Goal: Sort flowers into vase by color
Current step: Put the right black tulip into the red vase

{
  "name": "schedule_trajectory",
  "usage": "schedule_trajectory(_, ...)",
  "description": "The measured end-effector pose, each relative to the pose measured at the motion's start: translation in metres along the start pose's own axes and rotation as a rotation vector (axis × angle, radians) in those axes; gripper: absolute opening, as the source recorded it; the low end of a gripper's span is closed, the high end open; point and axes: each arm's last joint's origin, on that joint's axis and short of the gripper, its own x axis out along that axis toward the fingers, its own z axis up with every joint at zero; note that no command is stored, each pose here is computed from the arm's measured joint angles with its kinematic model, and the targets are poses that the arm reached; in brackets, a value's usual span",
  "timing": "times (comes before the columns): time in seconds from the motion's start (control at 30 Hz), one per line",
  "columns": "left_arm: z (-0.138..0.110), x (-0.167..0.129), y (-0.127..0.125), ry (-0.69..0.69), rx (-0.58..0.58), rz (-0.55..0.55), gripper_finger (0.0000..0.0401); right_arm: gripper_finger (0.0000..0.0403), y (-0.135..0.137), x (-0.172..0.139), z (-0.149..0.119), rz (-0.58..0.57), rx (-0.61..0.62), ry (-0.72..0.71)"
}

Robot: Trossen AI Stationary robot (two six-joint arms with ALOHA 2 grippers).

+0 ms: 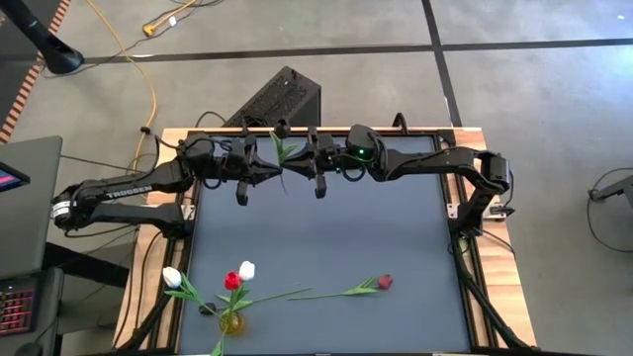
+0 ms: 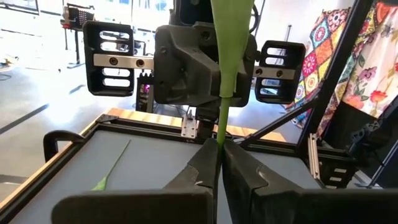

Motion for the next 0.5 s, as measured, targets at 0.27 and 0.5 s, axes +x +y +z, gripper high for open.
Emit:
schedule_trajectory(0.27,0.0005,-0.0002,0.0001,-0.005,0.001,0.003,0.0,0.0124,0.0009,-0.0008,0.0017,0.004,0.01,0.003)
schedule_trajectory(0.5,0.0084,-0.0006,-0.0009,-0.027,0.023,0.009,0.0,0.0204,-0.0066,-0.0035,-0.0011,-0.012,0.054,0.037)
